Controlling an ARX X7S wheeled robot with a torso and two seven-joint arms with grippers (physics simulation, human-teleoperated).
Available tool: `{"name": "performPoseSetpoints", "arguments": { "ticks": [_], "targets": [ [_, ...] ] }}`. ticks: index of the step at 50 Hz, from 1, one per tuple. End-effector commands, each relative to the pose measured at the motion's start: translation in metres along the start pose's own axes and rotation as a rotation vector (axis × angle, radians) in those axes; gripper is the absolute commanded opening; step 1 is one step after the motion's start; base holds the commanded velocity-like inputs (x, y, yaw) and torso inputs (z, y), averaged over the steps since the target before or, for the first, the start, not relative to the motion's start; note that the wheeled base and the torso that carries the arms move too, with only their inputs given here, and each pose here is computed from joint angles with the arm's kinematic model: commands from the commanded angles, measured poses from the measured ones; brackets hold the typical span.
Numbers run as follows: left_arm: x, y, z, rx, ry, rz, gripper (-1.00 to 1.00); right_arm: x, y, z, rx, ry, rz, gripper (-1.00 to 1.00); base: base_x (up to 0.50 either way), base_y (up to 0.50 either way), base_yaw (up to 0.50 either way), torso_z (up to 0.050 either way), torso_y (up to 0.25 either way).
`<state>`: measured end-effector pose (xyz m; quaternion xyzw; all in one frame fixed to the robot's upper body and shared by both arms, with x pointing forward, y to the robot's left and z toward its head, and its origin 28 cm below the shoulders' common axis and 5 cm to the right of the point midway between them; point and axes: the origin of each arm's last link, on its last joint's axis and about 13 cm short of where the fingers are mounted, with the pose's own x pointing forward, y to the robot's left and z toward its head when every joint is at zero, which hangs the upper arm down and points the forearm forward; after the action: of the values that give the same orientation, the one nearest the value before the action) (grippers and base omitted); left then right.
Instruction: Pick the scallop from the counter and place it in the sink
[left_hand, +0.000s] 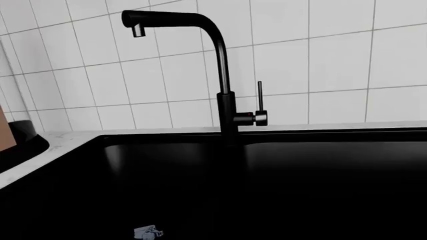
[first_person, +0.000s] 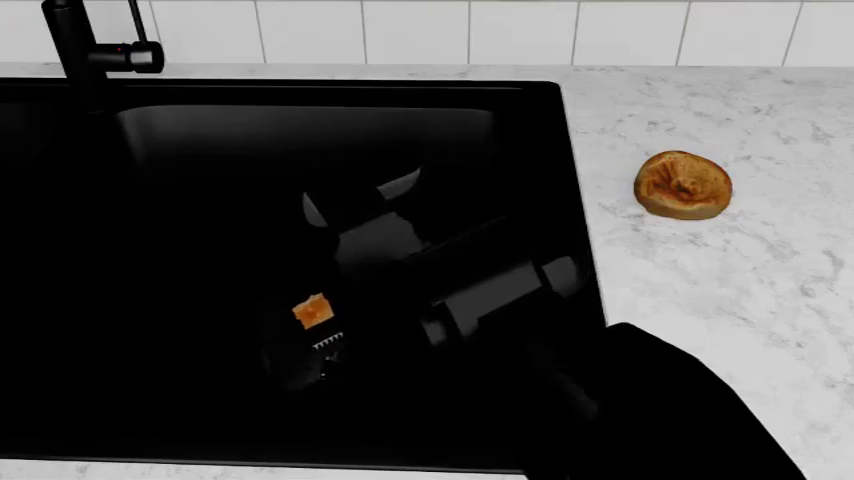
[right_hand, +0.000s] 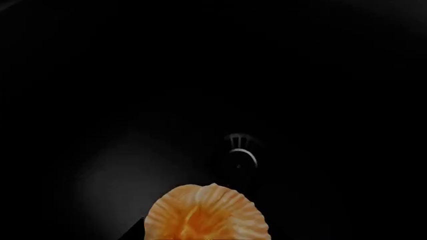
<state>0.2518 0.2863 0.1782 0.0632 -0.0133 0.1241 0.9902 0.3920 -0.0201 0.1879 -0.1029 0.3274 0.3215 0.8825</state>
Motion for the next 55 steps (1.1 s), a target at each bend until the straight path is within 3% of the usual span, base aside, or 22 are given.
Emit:
{"name": "performPoseSetpoints", "arguments": {
  "ticks": [1,29,30,45,55],
  "targets": [
    [-0.001,0.001,0.001,-0.002,-0.002,-0.001,1.00,0.003,0.001,-0.007,-0.034,0.064,0.019,-1.00,0.00,0.00,0.00,0.000,0.000],
    [-0.004,0.003,0.002,0.001,-0.003,0.006,1.00,0.005,0.000,-0.013,-0.060,0.103,0.013,-1.00,0.00,0.00,0.00,0.000,0.000],
    [-0.004,0.003,0.002,0.001,-0.003,0.007,1.00,0.005,0.000,-0.013,-0.056,0.105,0.014,1.00,0.00,0.00,0.00,0.000,0.000],
    [-0.004,0.002,0.002,0.000,-0.005,0.004,1.00,0.002,-0.004,-0.008,-0.044,0.080,0.006,1.00,0.00,0.00,0.00,0.000,0.000],
    [-0.004,0.003,0.001,0.000,-0.004,0.005,1.00,-0.008,-0.007,0.013,-0.019,-0.014,0.007,1.00,0.00,0.00,0.00,0.000,0.000]
  ]
}}
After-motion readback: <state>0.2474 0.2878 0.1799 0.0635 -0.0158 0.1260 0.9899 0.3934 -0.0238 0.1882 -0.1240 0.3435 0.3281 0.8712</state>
